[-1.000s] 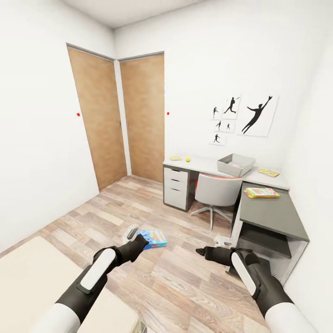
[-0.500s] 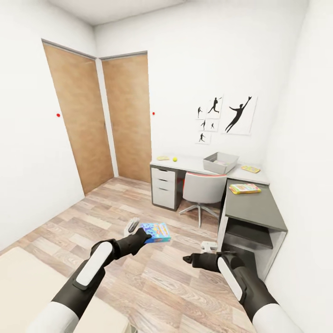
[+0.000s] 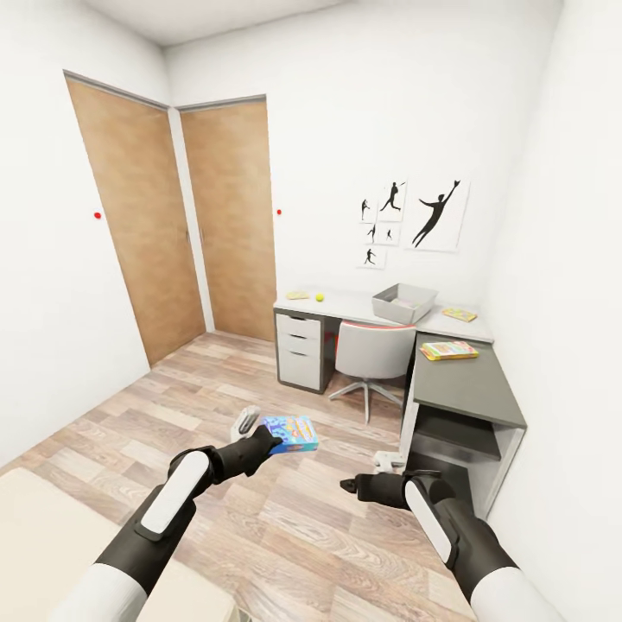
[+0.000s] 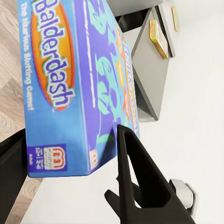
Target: Put all the toys in the child's room - the three board games (two on the bed and one on the table), the two jigsaw puzzles on the table, and the tennis ball on the table - inside the toy box on the table in the child's room.
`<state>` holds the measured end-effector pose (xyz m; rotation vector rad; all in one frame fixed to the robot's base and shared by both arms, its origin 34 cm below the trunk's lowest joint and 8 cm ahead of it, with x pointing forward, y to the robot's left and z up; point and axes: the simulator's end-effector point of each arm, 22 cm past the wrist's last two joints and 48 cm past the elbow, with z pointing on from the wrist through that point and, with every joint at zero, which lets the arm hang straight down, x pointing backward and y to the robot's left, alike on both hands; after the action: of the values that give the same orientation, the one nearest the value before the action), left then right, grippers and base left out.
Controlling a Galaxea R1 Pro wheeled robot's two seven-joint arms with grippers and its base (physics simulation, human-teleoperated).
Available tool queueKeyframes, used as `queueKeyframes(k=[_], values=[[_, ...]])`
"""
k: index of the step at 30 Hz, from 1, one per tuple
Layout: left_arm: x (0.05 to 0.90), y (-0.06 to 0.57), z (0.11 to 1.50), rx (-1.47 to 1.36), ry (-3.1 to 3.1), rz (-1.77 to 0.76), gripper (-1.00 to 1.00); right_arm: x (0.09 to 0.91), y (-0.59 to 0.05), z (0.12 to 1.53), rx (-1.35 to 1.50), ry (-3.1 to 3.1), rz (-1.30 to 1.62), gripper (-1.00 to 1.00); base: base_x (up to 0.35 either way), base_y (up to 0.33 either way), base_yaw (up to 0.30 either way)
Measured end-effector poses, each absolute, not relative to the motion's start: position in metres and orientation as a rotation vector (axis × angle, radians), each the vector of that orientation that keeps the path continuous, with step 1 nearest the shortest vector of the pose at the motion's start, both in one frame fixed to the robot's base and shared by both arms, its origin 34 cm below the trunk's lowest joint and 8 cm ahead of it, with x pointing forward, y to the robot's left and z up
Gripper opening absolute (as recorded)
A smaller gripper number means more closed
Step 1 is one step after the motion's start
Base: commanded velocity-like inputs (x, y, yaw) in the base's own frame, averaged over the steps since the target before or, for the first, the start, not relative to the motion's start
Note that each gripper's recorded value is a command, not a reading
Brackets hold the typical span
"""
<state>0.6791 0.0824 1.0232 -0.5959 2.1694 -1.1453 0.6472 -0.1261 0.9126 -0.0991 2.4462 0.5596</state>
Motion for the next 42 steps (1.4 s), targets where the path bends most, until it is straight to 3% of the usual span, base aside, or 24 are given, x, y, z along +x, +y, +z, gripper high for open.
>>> queueKeyframes(k=[15, 42], values=[[0.679, 0.083, 1.023, -0.597, 2.170, -1.143, -1.00, 0.647, -0.126, 0.914, -0.100, 2.443, 0.561, 1.00, 0.000, 0.000, -0.060], [0.682, 0.102, 1.028, -0.593, 2.157, -1.107, -1.00, 0.648, -0.125, 0.919, -0.104, 2.435, 0.563, 1.00, 0.000, 0.000, -0.261]])
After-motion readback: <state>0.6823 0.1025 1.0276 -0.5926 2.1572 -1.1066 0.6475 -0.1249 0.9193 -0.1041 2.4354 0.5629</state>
